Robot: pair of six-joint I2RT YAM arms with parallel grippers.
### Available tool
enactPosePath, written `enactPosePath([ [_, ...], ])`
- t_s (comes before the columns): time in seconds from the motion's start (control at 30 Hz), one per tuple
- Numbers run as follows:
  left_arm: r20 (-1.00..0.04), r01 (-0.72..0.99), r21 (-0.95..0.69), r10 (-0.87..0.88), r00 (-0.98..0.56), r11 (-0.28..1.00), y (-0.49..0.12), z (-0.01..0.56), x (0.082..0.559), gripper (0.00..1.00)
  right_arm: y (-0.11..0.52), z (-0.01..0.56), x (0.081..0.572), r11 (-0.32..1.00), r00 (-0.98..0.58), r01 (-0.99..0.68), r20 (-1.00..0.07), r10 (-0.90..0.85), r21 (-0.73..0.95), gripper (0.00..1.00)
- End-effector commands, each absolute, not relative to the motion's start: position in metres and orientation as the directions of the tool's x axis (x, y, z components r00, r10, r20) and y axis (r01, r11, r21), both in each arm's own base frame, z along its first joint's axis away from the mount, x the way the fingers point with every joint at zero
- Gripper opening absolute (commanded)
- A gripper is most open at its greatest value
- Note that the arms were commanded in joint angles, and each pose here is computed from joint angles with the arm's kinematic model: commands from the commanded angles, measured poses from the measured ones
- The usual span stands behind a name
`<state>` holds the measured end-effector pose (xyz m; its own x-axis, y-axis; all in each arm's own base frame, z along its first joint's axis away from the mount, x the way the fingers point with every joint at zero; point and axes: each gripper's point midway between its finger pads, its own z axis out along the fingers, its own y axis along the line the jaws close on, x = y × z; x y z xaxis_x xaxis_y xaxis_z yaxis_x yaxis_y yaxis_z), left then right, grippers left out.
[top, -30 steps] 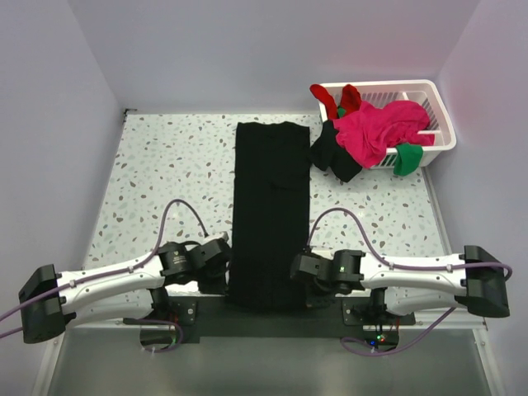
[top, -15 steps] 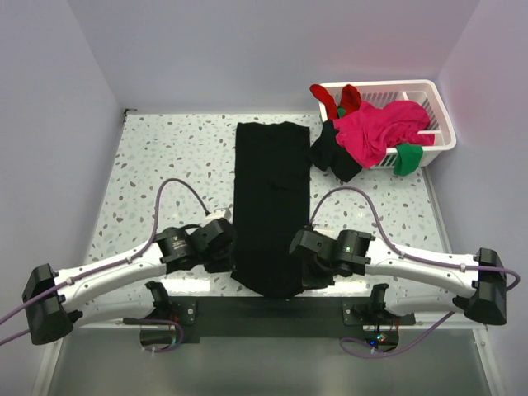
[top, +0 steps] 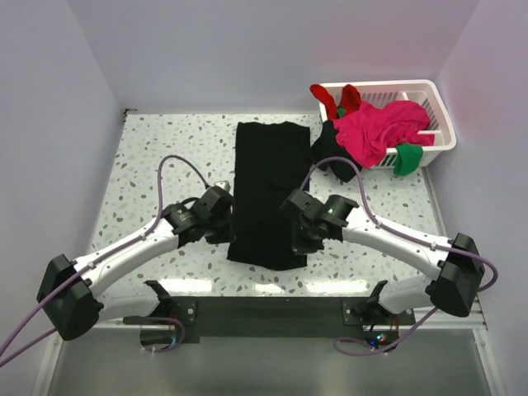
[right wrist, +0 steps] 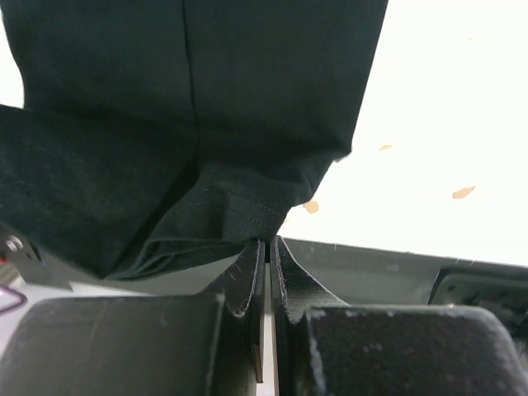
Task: Fold and stack the t-shirts
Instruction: Fold the tshirt
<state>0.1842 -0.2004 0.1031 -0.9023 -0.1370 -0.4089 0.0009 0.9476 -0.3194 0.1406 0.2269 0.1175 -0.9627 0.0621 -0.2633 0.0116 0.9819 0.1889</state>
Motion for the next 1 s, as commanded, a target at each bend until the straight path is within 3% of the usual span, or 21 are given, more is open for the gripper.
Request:
enactPosePath([
  [0.0, -0.493, 0.058, -0.357, -0.136, -0.860, 0.932, -0.209, 0.126, 0.221, 0.00, 0.226, 0.134, 0.179, 0.983, -0.935, -0.034, -0.352, 0.031, 0.179, 0.00],
  [0.6, -0.504, 0.022, -0.381, -0.187, -0.843, 0.924, -0.208, 0.121, 0.350, 0.00, 0.210, 0.136, 0.329, 0.990, -0.912, -0.001, -0.407, 0.058, 0.144, 0.00],
  [0.97, -0.491, 0.015, -0.426, -0.217, -0.844, 0.905, -0.205, 0.106, 0.403, 0.00, 0.207, 0.113, 0.379, 0.995, -0.922, 0.005, -0.384, 0.044, 0.102, 0.00],
])
